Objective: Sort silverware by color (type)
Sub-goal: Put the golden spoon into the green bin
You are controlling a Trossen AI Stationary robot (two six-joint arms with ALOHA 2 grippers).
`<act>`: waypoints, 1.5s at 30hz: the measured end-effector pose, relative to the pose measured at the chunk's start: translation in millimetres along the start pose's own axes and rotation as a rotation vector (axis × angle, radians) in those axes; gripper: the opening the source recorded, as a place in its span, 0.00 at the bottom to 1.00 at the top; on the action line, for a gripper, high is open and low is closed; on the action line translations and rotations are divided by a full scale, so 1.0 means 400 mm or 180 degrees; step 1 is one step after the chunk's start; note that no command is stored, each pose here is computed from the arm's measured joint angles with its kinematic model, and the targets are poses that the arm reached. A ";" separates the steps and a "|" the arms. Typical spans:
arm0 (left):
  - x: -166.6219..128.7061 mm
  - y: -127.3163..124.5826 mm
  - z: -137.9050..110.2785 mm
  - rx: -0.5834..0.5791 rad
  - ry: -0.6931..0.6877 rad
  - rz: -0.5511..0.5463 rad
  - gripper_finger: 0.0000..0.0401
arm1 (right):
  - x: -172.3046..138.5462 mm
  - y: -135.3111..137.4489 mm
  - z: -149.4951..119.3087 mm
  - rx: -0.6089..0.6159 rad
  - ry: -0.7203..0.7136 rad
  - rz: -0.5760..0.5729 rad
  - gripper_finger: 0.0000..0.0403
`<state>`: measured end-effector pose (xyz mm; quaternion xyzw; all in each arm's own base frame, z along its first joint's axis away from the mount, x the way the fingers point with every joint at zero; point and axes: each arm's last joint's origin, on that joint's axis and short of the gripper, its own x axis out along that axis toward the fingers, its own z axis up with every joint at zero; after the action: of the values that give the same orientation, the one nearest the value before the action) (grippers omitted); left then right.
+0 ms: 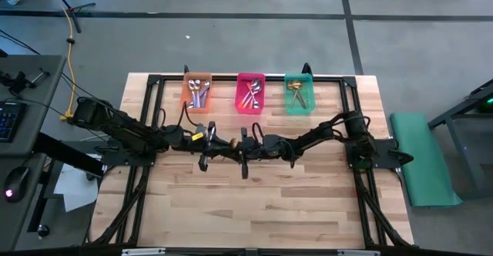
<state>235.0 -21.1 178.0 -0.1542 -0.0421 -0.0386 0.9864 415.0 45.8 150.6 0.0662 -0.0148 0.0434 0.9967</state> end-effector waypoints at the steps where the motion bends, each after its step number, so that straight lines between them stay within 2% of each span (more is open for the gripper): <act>1: 0.000 0.000 0.000 0.0021 -0.0006 0.0007 0.13 | 0.000 -0.001 0.000 0.0000 -0.0004 -0.0008 0.01; 6: 0.000 0.002 0.001 0.0164 -0.0022 0.0039 0.22 | -0.003 -0.009 0.018 -0.0016 0.0105 -0.0060 0.00; 11: -0.006 0.004 -0.004 0.0388 -0.0004 0.0062 0.28 | -0.021 -0.019 0.066 -0.0111 0.0455 -0.0383 0.00; 19: -0.035 0.017 -0.030 0.0532 0.0110 0.0260 0.26 | -0.099 -0.040 0.192 -0.0272 0.1035 -0.0912 0.00; 22: -0.038 0.018 -0.033 0.0572 0.0133 0.0262 0.25 | -0.157 -0.067 0.249 -0.0193 0.1282 -0.1363 0.00; 28: -0.039 0.021 -0.033 0.0575 0.0137 0.0279 0.24 | -0.309 -0.187 0.334 0.0197 0.1823 -0.2324 0.00; 33: -0.039 0.022 -0.033 0.0574 0.0136 0.0282 0.24 | -0.401 -0.323 0.340 0.0427 0.2225 -0.2912 0.00; 39: -0.039 0.022 -0.033 0.0517 0.0137 0.0284 0.23 | -0.466 -0.469 0.311 0.0786 0.2495 -0.2929 0.00; 45: -0.039 0.022 -0.033 0.0518 0.0139 0.0284 0.23 | -0.517 -0.546 0.250 0.1035 0.3011 -0.2960 0.00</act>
<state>221.3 -15.9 161.2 -0.0744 -0.0167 0.0056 0.9971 226.2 -200.7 213.9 0.1886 0.4591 -0.3634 0.7884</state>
